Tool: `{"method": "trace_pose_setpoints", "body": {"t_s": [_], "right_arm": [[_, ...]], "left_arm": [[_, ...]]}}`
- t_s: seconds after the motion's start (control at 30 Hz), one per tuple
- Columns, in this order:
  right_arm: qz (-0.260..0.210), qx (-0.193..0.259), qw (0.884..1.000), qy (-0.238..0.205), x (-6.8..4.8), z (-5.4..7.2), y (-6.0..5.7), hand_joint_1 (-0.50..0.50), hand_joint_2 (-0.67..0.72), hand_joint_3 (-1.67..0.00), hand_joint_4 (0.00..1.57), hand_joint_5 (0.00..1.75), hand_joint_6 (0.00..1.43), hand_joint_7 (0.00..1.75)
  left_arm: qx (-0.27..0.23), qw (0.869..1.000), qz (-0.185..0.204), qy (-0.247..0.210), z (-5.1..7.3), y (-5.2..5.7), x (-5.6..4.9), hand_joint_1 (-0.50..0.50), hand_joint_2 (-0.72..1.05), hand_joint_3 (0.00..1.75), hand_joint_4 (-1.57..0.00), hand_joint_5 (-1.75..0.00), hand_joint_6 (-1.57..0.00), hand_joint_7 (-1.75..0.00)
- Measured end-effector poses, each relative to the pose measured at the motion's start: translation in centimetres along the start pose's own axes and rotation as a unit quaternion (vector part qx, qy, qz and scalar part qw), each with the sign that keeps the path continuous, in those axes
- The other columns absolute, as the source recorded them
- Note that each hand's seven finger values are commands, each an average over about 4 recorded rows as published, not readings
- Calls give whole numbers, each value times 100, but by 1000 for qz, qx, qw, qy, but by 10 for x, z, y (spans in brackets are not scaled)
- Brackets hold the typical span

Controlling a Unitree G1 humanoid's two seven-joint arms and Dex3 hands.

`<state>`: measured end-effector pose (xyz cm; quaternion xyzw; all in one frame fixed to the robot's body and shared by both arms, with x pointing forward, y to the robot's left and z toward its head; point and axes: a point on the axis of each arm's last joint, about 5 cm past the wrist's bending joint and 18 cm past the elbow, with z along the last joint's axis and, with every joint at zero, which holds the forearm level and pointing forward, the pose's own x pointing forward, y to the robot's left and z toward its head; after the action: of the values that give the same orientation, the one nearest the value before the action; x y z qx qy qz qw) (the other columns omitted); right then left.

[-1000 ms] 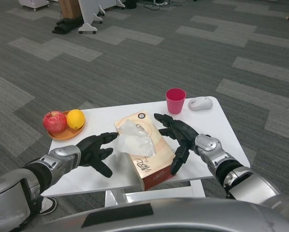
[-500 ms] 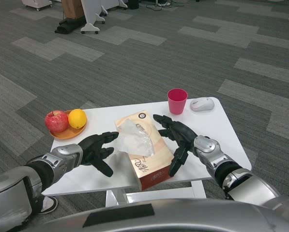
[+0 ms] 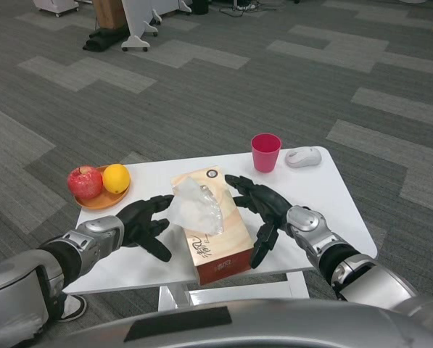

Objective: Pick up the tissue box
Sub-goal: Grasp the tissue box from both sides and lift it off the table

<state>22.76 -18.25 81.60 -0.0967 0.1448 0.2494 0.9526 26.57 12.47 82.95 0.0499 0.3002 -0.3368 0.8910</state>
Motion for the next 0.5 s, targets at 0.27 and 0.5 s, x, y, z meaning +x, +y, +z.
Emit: {"method": "trace_pose_setpoints", "body": {"t_s": [0.27,0.5], "right_arm": [[12,-7,1000,-1,2,1,4,19,41,-16,0,63,0,0],[23,-11,1000,-1,4,1,9,17,41,-16,0,63,0,0]], "left_arm": [[-13,1000,11,-7,0,0,0,50,105,17,0,0,0,0],[-24,999,22,-21,2,1,0,50,105,17,0,0,0,0]]}}
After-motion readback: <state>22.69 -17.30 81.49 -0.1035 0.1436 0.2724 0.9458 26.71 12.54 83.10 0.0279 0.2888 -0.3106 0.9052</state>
